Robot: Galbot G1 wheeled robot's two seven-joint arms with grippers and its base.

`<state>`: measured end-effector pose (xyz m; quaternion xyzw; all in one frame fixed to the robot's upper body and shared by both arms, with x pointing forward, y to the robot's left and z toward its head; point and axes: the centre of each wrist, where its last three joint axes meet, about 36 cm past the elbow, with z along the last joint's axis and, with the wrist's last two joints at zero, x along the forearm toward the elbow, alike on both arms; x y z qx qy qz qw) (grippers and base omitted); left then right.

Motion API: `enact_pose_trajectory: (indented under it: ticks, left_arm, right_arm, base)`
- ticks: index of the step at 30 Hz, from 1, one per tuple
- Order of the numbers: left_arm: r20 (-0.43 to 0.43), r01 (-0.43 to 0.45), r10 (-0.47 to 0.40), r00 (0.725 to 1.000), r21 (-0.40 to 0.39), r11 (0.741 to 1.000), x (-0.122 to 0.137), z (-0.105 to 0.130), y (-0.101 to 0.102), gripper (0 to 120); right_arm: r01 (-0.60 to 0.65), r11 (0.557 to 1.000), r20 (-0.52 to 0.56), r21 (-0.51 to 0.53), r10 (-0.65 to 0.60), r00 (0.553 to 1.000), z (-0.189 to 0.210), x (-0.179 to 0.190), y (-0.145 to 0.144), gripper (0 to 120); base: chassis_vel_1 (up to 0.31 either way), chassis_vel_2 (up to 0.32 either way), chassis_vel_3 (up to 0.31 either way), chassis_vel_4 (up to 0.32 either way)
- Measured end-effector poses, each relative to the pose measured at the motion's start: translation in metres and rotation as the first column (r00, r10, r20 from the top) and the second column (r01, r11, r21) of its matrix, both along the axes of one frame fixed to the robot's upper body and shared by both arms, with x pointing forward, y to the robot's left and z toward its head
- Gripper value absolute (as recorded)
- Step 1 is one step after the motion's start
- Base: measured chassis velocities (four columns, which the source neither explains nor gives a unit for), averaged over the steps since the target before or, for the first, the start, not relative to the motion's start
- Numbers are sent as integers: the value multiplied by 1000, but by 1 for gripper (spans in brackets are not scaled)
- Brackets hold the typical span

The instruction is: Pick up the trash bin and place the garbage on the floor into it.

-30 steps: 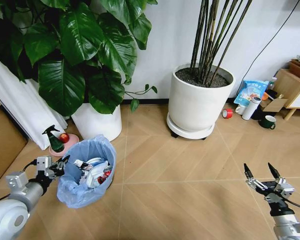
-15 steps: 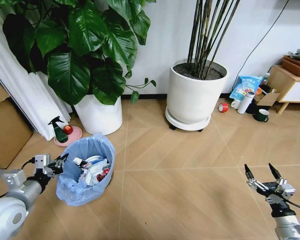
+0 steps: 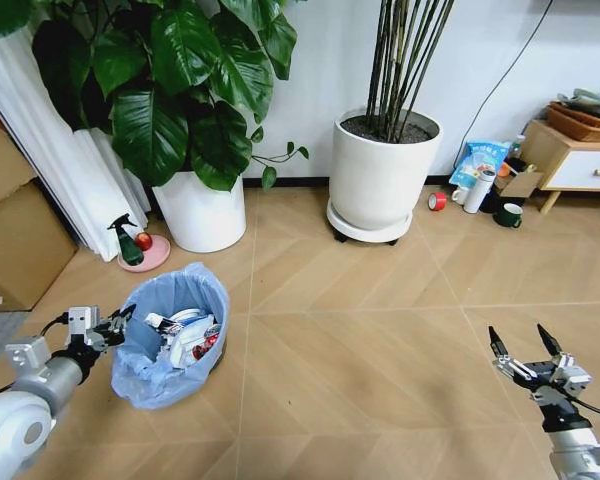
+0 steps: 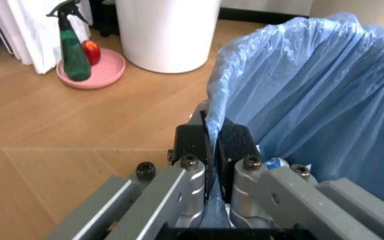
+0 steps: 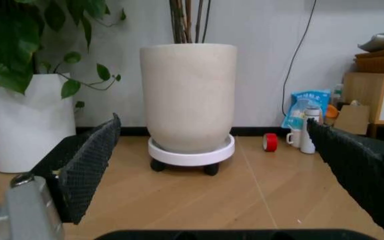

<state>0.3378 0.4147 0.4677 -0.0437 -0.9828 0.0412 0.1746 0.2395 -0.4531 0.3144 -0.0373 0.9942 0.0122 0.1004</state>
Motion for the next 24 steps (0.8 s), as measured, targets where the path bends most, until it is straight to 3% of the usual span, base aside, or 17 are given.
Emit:
enact_pose_trajectory:
  ticks: [24]
  left_arm:
    - [5, -2, 2, 1000, -15, 1000, 8, 1, 0, 0]
  right_arm:
    - [4, 1000, -7, 4, -4, 1000, -3, 6, -3, 100]
  base:
    - [189, -183, -184, 190]
